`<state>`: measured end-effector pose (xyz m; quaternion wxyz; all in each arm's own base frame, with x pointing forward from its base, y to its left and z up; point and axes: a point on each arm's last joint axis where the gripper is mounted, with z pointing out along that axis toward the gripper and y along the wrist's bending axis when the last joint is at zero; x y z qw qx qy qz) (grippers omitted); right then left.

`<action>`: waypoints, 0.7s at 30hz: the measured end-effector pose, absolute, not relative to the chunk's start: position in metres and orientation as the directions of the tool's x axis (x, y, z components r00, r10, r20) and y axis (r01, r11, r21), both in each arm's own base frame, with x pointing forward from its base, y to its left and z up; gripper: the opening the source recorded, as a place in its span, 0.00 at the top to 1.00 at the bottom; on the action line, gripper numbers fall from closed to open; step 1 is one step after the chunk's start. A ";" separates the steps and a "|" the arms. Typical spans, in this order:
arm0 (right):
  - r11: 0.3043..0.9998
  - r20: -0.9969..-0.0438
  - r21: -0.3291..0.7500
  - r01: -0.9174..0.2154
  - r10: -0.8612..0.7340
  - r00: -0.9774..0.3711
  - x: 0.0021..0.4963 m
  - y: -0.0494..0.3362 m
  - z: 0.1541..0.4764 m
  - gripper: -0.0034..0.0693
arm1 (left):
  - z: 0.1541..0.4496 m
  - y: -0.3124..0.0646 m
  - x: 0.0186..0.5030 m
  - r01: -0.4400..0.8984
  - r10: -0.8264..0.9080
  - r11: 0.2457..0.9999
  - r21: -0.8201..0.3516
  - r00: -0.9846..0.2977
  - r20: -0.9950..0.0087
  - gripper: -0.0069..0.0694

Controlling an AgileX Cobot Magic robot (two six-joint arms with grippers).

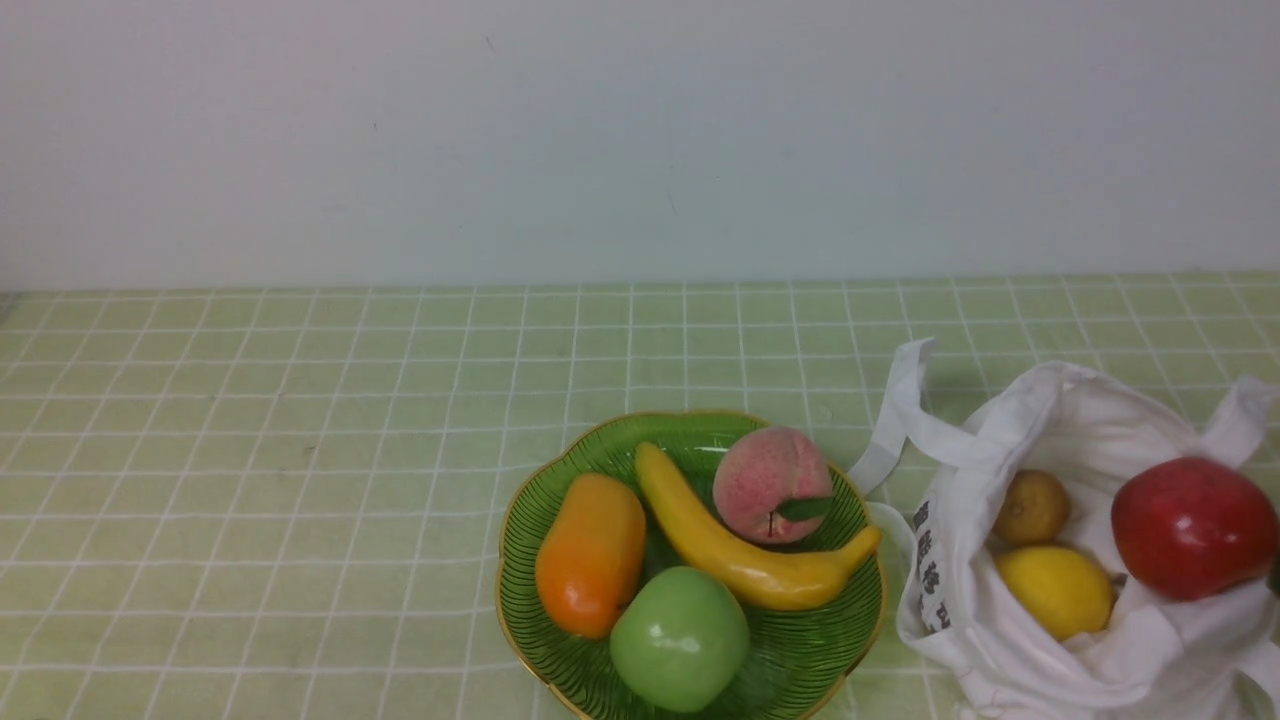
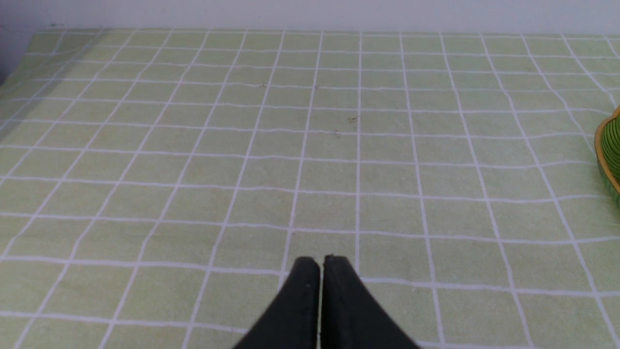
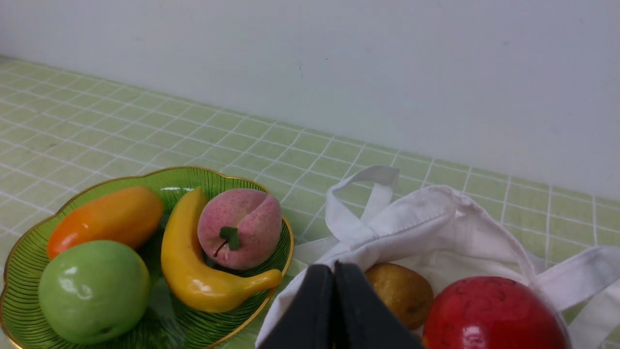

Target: Take the fruit out of the bag on the green coffee tablecloth and place them on the plate.

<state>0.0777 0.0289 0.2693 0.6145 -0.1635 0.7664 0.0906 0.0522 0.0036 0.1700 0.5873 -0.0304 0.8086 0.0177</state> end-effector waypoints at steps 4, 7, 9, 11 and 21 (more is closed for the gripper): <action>0.930 -0.971 -0.061 -0.362 -0.140 -0.196 0.078 0.029 0.269 0.97 | 0.170 0.004 0.052 -0.070 -0.028 0.998 -0.007 -0.308 -0.951 0.92; 0.930 -0.970 -0.061 -0.362 -0.140 -0.196 0.078 0.029 0.269 0.97 | 0.170 0.004 0.052 -0.070 -0.028 0.998 -0.007 -0.308 -0.951 0.92; 0.930 -0.970 -0.061 -0.362 -0.140 -0.196 0.078 0.029 0.269 0.97 | 0.170 0.004 0.052 -0.070 -0.028 0.998 -0.007 -0.308 -0.951 0.92; 0.930 -0.971 -0.060 -0.362 -0.139 -0.196 0.078 0.029 0.269 0.97 | 0.170 0.004 0.052 -0.070 -0.028 0.998 -0.007 -0.308 -0.951 0.92; 0.943 -0.993 -0.057 -0.327 -0.089 -0.082 0.065 0.022 0.258 0.97 | 0.170 0.004 0.052 -0.070 -0.028 0.998 -0.007 -0.308 -0.951 0.92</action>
